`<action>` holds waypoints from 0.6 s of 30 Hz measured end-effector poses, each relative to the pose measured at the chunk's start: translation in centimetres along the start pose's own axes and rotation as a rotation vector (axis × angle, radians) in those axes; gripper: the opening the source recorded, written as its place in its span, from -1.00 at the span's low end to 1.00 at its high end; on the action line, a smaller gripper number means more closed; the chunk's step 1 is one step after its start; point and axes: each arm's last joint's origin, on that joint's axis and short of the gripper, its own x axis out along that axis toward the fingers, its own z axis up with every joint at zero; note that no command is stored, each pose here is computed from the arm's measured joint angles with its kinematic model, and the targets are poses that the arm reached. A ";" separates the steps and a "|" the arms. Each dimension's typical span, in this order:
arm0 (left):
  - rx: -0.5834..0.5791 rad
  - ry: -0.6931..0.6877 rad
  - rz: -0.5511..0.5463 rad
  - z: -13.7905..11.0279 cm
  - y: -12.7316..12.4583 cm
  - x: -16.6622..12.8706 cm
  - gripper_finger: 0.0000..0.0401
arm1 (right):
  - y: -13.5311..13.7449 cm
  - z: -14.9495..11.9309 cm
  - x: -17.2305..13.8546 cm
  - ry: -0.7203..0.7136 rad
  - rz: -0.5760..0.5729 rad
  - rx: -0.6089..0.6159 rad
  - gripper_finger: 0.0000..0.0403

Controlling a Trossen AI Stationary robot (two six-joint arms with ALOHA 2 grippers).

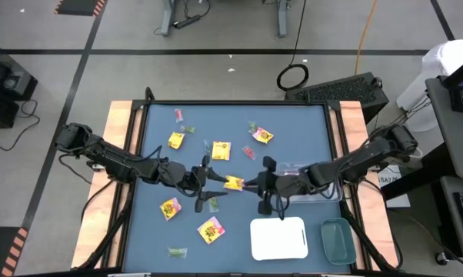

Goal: Sort candy
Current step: Put the transparent candy roll into the transparent bin

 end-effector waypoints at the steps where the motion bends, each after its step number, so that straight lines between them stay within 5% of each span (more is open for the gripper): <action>1: -0.001 -0.005 0.000 0.0 0.0 0.0 -0.01 | 0.3 -0.1 0.4 -0.016 0.006 -0.012 -0.86; 18: -0.021 -0.112 -0.010 -0.2 -0.4 1.4 0.28 | 1.2 -0.8 3.4 -0.147 -0.071 -0.046 -0.86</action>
